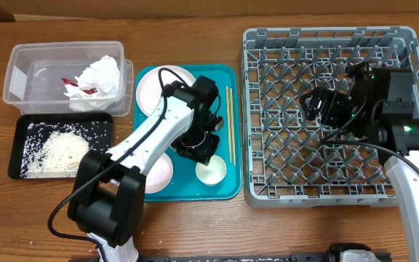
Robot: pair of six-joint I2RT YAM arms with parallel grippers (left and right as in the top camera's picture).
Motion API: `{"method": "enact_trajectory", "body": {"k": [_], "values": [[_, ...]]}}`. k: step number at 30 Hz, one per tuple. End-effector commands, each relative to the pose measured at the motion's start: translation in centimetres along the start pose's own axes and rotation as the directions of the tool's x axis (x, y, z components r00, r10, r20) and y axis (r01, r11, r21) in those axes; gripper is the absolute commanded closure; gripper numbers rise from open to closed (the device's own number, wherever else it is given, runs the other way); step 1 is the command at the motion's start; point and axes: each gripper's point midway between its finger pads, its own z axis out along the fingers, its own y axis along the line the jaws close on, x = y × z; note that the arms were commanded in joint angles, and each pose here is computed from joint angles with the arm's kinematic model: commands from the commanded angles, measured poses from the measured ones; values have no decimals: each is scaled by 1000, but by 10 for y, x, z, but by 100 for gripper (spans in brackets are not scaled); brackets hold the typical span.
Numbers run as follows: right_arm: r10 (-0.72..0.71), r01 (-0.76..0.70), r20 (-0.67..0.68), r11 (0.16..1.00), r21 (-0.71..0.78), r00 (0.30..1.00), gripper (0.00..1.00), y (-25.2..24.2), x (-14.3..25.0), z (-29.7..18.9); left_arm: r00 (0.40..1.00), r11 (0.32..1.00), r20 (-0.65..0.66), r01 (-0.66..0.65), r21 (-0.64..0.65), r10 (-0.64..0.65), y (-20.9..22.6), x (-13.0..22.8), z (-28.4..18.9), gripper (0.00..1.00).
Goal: Sort waste into correct bins and load items into the dishwasher
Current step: 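Carry the empty bowl back and set it on the teal tray, then grasp the small white cup with the left gripper and lift it, then grasp the raised cup with the right gripper and release the left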
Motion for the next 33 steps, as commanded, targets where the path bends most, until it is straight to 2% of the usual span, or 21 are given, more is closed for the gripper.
{"method": "enact_trajectory", "body": {"k": [1, 5, 10, 11, 14, 16, 17, 18, 21, 24, 27, 31, 33], "values": [[-4, 4, 22, 1000, -14, 1000, 0, 5, -7, -6, 999, 999, 21, -27, 32, 26, -13, -3, 0, 80], [-4, 4, 22, 1000, -14, 1000, 0, 5, -7, -6, 999, 999, 31, -31, 28, 30, -15, -5, 1, 96], [-4, 5, 14, 999, -44, 1000, 0, 10, -6, -7, 999, 999, 50, -4, 45, 2, -14, -10, -3, 96], [-5, 6, 11, 998, -55, 1000, 0, 12, -5, -7, 998, 998, 60, 1, 70, -5, -15, -13, -7, 96], [-17, 16, -4, 983, -181, 1000, 0, 34, -4, -9, 990, 960, 139, -29, 278, -10, -28, -30, -49, 96], [-40, 38, 0, 950, -311, 999, 0, 58, -6, -15, 965, 871, 263, -114, 479, -19, -36, -48, -99, 96], [-59, 61, 18, 920, -388, 998, 0, 72, -10, -20, 934, 784, 352, -182, 594, -50, -36, -58, -136, 96], [-54, 62, 29, 896, -439, 998, 0, 82, -15, -23, 912, 722, 403, -226, 654, -79, -34, -62, -158, 96], [-67, 97, 74, 827, -554, 995, 0, 108, -29, -28, 853, 525, 492, -342, 779, -175, -26, -64, -212, 96], [-113, 144, 90, 729, -670, 990, 0, 144, -34, -24, 810, 336, 536, -449, 828, -238, -21, -56, -255, 96], [-195, 210, 114, 601, -771, 974, 0, 180, -28, -21, 827, 327, 502, -415, 849, -254, -20, -55, -255, 96], [-220, 198, 90, 541, -818, 971, 0, 199, -21, -7, 848, 312, 458, -373, 874, -268, -21, -55, -255, 96], [-258, 228, 114, 473, -851, 959, 0, 211, -18, -9, 848, 313, 458, -373, 873, -268, -21, -55, -255, 96]]}}
